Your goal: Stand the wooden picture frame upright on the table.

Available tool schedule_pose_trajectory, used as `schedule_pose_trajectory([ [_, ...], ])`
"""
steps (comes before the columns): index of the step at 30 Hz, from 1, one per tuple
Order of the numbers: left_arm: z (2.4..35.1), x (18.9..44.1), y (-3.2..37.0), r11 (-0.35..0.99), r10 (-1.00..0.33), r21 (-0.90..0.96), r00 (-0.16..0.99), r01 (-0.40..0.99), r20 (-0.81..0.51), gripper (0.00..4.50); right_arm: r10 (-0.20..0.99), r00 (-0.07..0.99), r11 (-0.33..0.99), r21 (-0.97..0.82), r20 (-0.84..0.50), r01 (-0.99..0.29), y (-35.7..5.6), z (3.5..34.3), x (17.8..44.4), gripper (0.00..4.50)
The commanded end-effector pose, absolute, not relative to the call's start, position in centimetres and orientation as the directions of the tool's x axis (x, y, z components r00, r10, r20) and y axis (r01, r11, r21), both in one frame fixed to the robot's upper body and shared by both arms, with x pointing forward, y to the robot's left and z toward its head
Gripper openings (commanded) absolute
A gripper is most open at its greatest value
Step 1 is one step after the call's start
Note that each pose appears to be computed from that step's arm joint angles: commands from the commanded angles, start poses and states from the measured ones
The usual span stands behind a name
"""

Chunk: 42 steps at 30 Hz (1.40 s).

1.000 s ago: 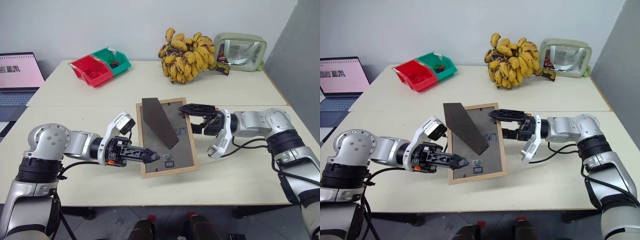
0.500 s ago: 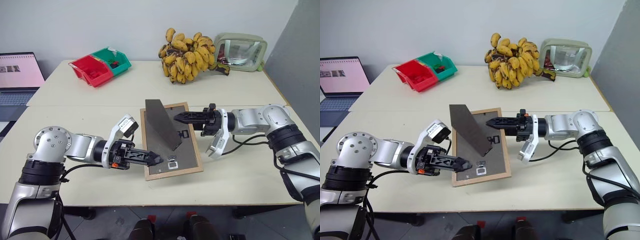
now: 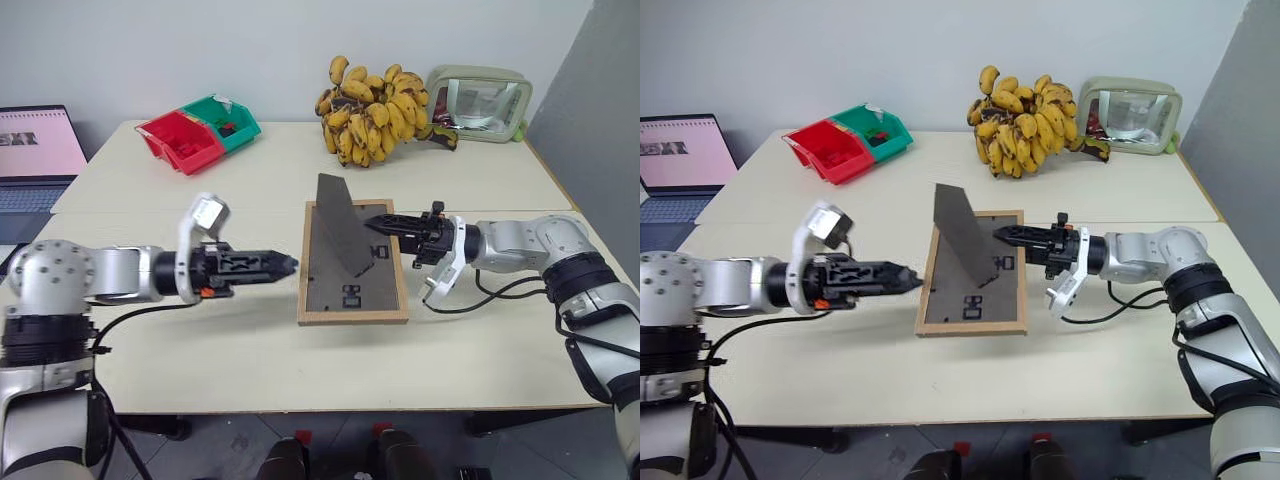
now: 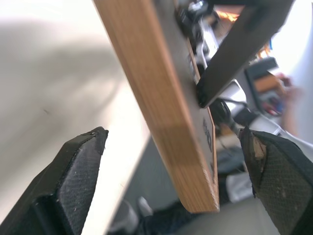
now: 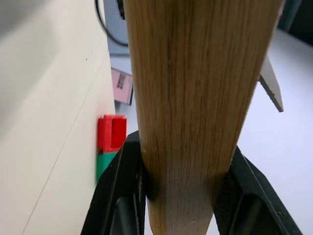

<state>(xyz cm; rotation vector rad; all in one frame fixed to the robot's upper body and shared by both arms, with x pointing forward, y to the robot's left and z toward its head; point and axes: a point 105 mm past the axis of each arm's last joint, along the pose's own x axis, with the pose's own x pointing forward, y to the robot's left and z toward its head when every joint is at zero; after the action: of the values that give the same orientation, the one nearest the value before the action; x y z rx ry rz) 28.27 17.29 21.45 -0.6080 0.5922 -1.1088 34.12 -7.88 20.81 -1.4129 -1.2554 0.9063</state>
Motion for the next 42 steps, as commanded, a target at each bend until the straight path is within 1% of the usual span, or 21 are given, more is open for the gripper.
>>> schedule_pose_trajectory([
  [1, 23.1, 29.4, 20.1, 0.558, -0.806, -0.507, 0.575, 0.657, -0.142, 4.50, 0.930, 0.298, 0.166, -0.970, 0.213, 0.176, -8.5, 23.2, 36.4, 1.32],
  [2, 23.0, 29.5, 20.4, 0.623, -0.760, -0.445, 0.633, 0.644, -0.148, 4.50, 0.912, 0.339, 0.194, -0.972, 0.229, 0.134, -8.5, 23.2, 37.1, 1.32],
  [4, 22.5, 29.3, 20.8, 0.740, -0.659, -0.300, 0.738, 0.601, -0.148, 4.50, 0.867, 0.454, 0.244, -0.969, 0.205, -0.029, -8.1, 22.3, 39.1, 1.32],
  [5, 22.4, 29.3, 20.8, 0.780, -0.616, -0.245, 0.775, 0.576, -0.140, 4.50, 0.856, 0.480, 0.266, -0.960, 0.193, -0.089, -7.9, 22.1, 39.6, 1.32],
  [6, 22.1, 29.1, 20.9, 0.815, -0.574, -0.196, 0.806, 0.546, -0.141, 4.50, 0.841, 0.523, 0.283, -0.936, 0.136, -0.211, -7.5, 21.1, 40.6, 1.32],
  [8, 21.9, 29.0, 20.7, 0.860, -0.507, -0.132, 0.854, 0.492, -0.117, 4.50, 0.817, 0.570, 0.375, -0.834, 0.092, -0.404, -6.8, 20.5, 41.9, 1.32],
  [9, 22.1, 29.0, 20.4, 0.872, -0.487, -0.108, 0.868, 0.477, -0.100, 4.50, 0.832, 0.555, 0.382, -0.750, 0.024, -0.540, -6.1, 19.5, 42.2, 1.32],
  [10, 22.3, 29.0, 20.1, 0.881, -0.472, -0.077, 0.878, 0.467, -0.080, 4.50, 0.849, 0.529, 0.406, -0.650, 0.008, -0.642, -5.4, 19.2, 42.3, 1.32],
  [11, 22.6, 29.0, 19.7, 0.886, -0.463, -0.044, 0.884, 0.461, -0.063, 4.50, 0.874, 0.486, 0.403, -0.540, -0.012, -0.739, -4.7, 18.8, 42.2, 1.32],
  [12, 22.8, 28.9, 19.2, 0.886, -0.464, -0.019, 0.885, 0.463, -0.047, 4.50, 0.899, 0.437, 0.387, -0.426, -0.021, -0.818, -4.1, 18.4, 42.0, 1.32],
  [14, 22.5, 28.7, 18.4, 0.886, -0.463, -0.002, 0.886, 0.463, -0.033, 4.50, 0.918, 0.396, 0.382, -0.232, -0.017, -0.895, -3.4, 17.9, 41.9, 1.32],
  [17, 21.3, 28.2, 17.3, 0.876, -0.482, 0.002, 0.874, 0.483, -0.052, 4.50, 0.937, 0.345, 0.340, -0.081, -0.063, -0.937, -2.6, 16.2, 41.3, 1.32],
  [20, 20.2, 27.9, 17.1, 0.877, -0.480, -0.018, 0.875, 0.480, -0.060, 4.50, 0.947, 0.317, 0.321, 0.080, -0.060, -0.944, -1.6, 14.4, 40.6, 1.32],
  [21, 20.0, 27.9, 17.1, 0.878, -0.478, -0.021, 0.876, 0.478, -0.062, 4.50, 0.947, 0.315, 0.319, 0.108, -0.058, -0.942, -1.4, 14.0, 40.5, 1.32],
  [23, 19.7, 27.8, 17.0, 0.877, -0.481, -0.038, 0.874, 0.479, -0.067, 4.50, 0.948, 0.310, 0.317, 0.145, -0.064, -0.937, -1.1, 13.3, 40.2, 1.32],
  [29, 18.9, 27.4, 16.4, 0.849, -0.527, -0.036, 0.844, 0.526, -0.101, 4.50, 0.943, 0.312, 0.328, 0.159, -0.116, -0.931, -0.8, 10.9, 39.5, 1.32],
  [31, 18.5, 27.3, 16.3, 0.842, -0.536, -0.019, 0.835, 0.538, -0.122, 4.50, 0.941, 0.315, 0.333, 0.165, -0.124, -0.929, -0.8, 10.3, 39.3, 2.02],
  [36, 18.4, 27.4, 16.3, 0.836, -0.545, -0.007, 0.829, 0.549, -0.127, 4.50, 0.939, 0.319, 0.339, 0.184, -0.130, -0.923, -1.2, 9.5, 39.0, 3.32],
  [39, 18.4, 27.6, 16.5, 0.833, -0.549, 0.001, 0.825, 0.554, -0.132, 4.50, 0.932, 0.324, 0.349, 0.159, -0.164, -0.924, -2.3, 8.8, 38.9, 3.94],
  [41, 18.4, 27.7, 16.7, 0.832, -0.549, 0.007, 0.825, 0.555, -0.135, 4.50, 0.928, 0.313, 0.345, 0.146, -0.203, -0.927, -3.9, 7.8, 38.4, 4.35],
  [42, 18.4, 27.7, 16.9, 0.833, -0.547, 0.005, 0.826, 0.553, -0.136, 4.50, 0.927, 0.305, 0.340, 0.143, -0.218, -0.929, -4.9, 7.4, 37.9, 4.47],
])
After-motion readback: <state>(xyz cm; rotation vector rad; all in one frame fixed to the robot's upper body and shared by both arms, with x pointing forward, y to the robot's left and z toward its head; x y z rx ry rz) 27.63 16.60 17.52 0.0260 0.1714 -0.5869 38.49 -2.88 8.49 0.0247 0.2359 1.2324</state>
